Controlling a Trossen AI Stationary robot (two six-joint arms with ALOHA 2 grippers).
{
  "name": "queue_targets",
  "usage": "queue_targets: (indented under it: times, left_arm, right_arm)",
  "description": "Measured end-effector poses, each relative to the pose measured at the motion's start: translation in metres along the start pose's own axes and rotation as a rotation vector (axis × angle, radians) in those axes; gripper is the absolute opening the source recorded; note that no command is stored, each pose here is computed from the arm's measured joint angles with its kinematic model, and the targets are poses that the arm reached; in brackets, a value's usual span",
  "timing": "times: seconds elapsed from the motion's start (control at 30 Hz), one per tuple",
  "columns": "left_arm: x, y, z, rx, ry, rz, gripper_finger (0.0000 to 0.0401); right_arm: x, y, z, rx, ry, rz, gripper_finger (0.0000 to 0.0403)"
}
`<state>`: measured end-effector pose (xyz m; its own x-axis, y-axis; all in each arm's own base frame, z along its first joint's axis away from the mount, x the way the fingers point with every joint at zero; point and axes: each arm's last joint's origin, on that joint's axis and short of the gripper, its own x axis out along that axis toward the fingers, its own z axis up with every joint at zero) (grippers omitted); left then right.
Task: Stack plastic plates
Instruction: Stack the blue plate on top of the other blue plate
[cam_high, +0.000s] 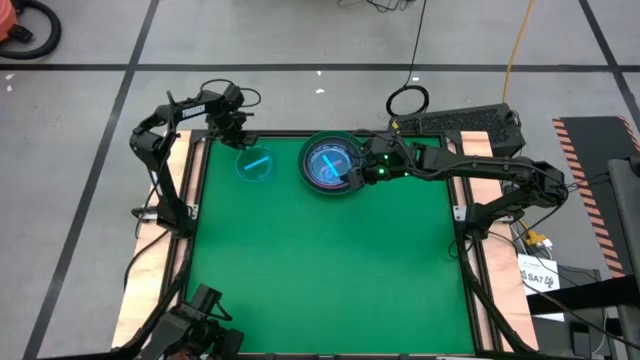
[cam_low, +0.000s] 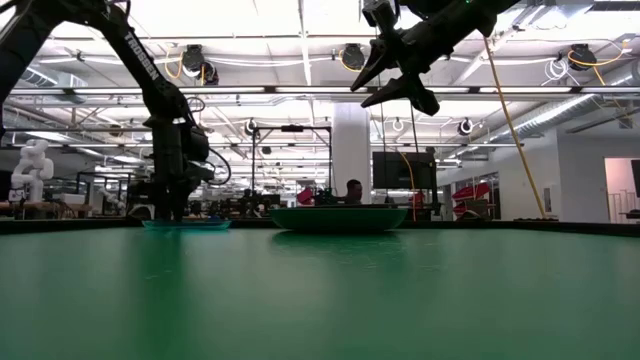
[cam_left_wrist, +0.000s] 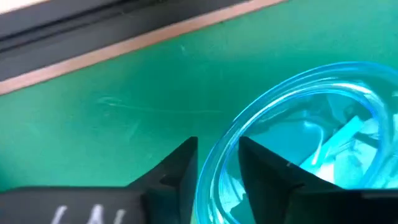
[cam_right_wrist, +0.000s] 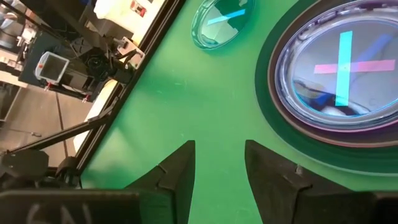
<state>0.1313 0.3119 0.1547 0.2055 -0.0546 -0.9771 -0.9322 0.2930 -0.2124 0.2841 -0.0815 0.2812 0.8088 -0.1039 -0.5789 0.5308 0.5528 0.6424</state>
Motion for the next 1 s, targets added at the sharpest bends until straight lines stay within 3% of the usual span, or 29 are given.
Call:
queue_targets:
  times: [0.37,0.5,0.7,1.0]
  left_arm:
    - [0.013,-0.004,0.002,0.009,0.033,0.015,0.0033]
    - [0.011,-0.008,0.002,0.012,0.028,-0.052,0.0011]
    - [0.001,-0.014,-0.001,-0.005,0.014,-0.156,0.0006]
    - [-0.027,-0.028,-0.011,0.011,-0.038,-0.225,0.0005]
  right_arm:
    - [0.000,0.001,-0.002,-0.020,0.045,0.032,0.0132]
    - [0.000,0.000,-0.002,-0.037,0.049,0.031,0.0132]
    - [-0.001,-0.002,0.000,-0.053,0.044,0.026,0.0132]
    - [-0.001,-0.005,0.003,-0.049,0.048,0.033,0.0132]
